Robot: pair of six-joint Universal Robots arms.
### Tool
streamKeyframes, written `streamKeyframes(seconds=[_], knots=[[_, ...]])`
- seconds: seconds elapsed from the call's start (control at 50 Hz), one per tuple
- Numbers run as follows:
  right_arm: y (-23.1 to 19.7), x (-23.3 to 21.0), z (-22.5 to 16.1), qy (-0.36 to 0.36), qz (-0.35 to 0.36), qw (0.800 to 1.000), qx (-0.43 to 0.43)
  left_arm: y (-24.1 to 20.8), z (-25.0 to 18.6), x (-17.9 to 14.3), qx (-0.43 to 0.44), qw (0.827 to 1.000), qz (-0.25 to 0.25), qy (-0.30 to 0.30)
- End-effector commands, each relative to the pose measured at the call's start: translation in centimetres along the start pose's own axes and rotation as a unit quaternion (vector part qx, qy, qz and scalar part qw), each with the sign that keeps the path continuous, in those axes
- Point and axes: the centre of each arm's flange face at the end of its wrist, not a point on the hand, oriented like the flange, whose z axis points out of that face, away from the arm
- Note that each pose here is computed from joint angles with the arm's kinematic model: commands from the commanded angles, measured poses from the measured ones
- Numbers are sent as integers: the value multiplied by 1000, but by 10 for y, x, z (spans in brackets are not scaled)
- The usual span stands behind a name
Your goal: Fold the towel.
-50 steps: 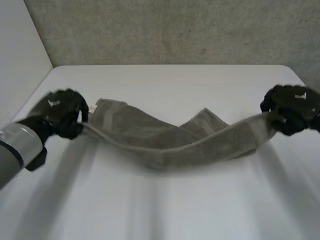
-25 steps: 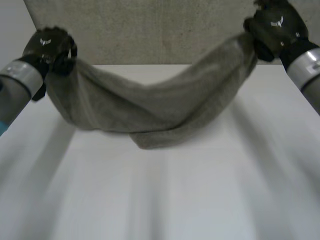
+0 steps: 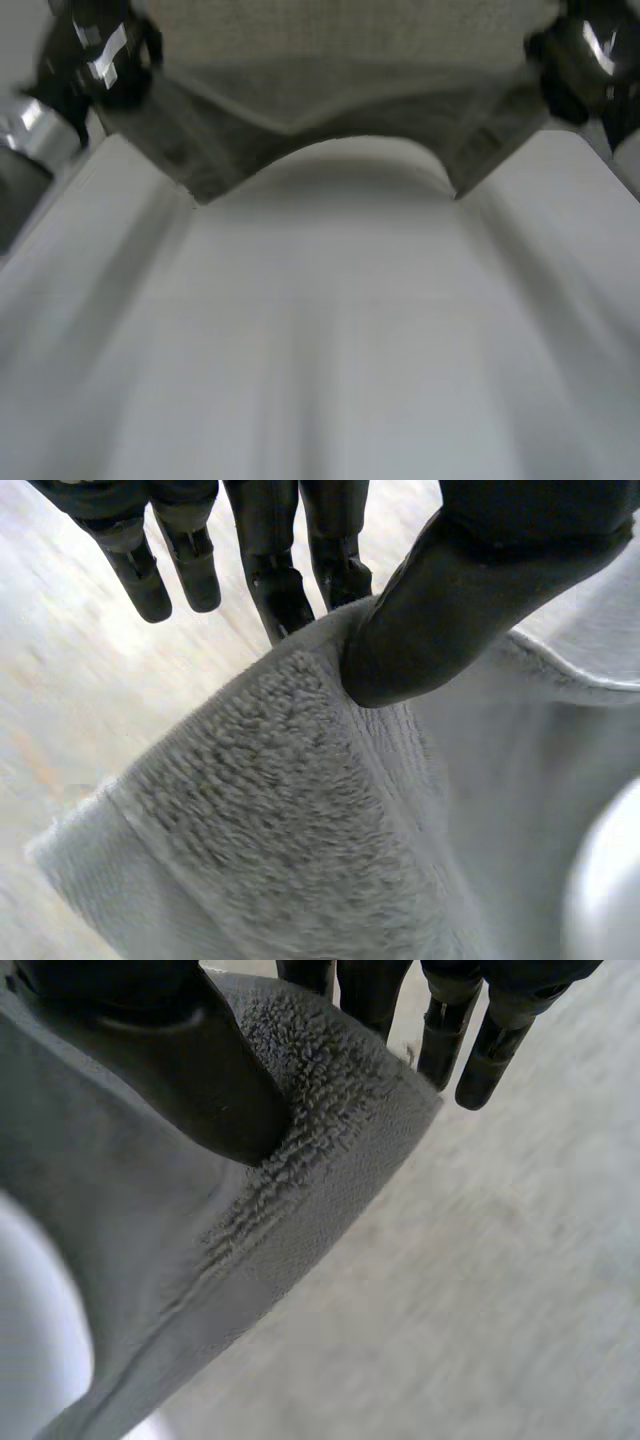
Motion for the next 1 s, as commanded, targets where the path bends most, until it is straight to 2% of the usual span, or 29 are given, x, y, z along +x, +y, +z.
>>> streamKeyframes(seconds=[0.02,0.1,0.14,0.2,0.3,0.46,0.54,0.74,1.0], knots=[[56,-10,-56,-29,45,994,-99,72,-75,43,-144,988,-18,54],[61,-22,-75,-59,65,989,-118,82,-92,57,-168,983,-12,76],[59,-33,-90,-97,92,983,-128,85,-99,63,-181,980,-13,83],[57,-33,-95,-106,105,979,-135,81,-107,67,-197,976,-20,88],[35,-13,-101,-91,132,972,-170,58,-110,63,-201,976,-23,85],[-1,-19,-111,-105,180,954,-215,11,-117,57,-199,977,-21,78],[-8,-23,-115,-105,178,950,-232,4,-118,48,-197,978,-15,62],[-11,-31,-117,-60,65,947,-310,2,-124,37,-226,972,-32,44],[-28,-52,-136,-91,57,935,-337,-6,-142,42,-279,956,-73,46]])
